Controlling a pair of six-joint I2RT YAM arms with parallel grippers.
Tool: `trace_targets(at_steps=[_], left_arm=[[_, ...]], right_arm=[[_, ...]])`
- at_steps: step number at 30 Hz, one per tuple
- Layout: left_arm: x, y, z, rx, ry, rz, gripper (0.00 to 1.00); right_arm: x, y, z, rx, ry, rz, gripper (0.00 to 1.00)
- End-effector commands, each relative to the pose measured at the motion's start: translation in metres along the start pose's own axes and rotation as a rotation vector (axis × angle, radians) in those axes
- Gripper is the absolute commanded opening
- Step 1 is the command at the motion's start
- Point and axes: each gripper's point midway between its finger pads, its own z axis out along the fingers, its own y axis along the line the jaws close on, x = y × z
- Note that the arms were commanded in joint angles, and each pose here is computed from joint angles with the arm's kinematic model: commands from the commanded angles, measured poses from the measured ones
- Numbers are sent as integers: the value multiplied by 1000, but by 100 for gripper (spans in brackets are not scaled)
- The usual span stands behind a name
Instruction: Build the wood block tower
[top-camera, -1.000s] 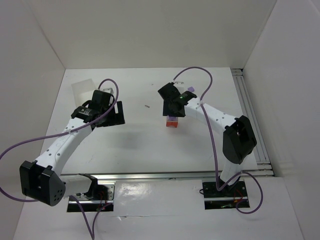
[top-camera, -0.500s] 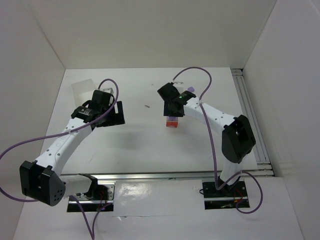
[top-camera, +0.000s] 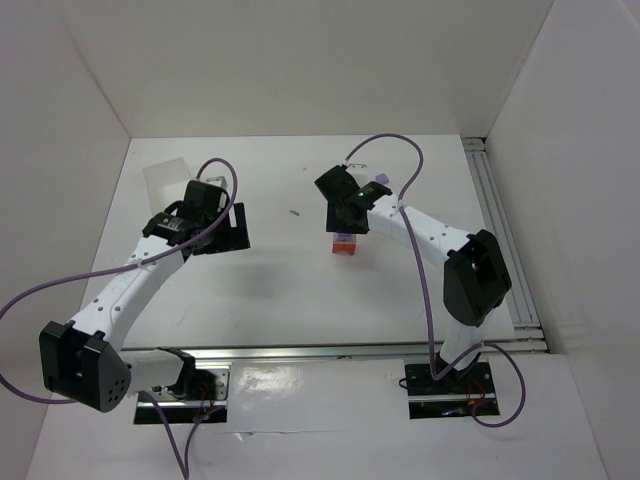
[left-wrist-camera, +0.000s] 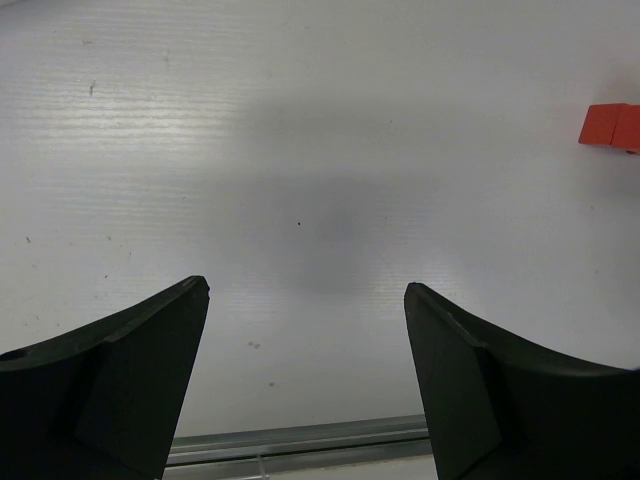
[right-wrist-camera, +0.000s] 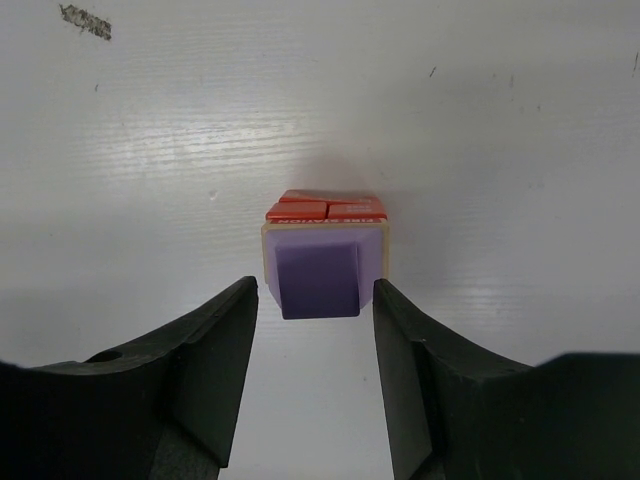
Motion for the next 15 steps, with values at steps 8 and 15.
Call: trace_targets(at_steps=[8, 15], left_arm=[[-5, -5, -6, 28, -32, 4, 92], [-8, -6, -8, 31, -40, 3, 92]], right_arm=[[-11, 4, -6, 10, -31, 3, 52], [-8, 2, -4, 16, -24, -2, 46]])
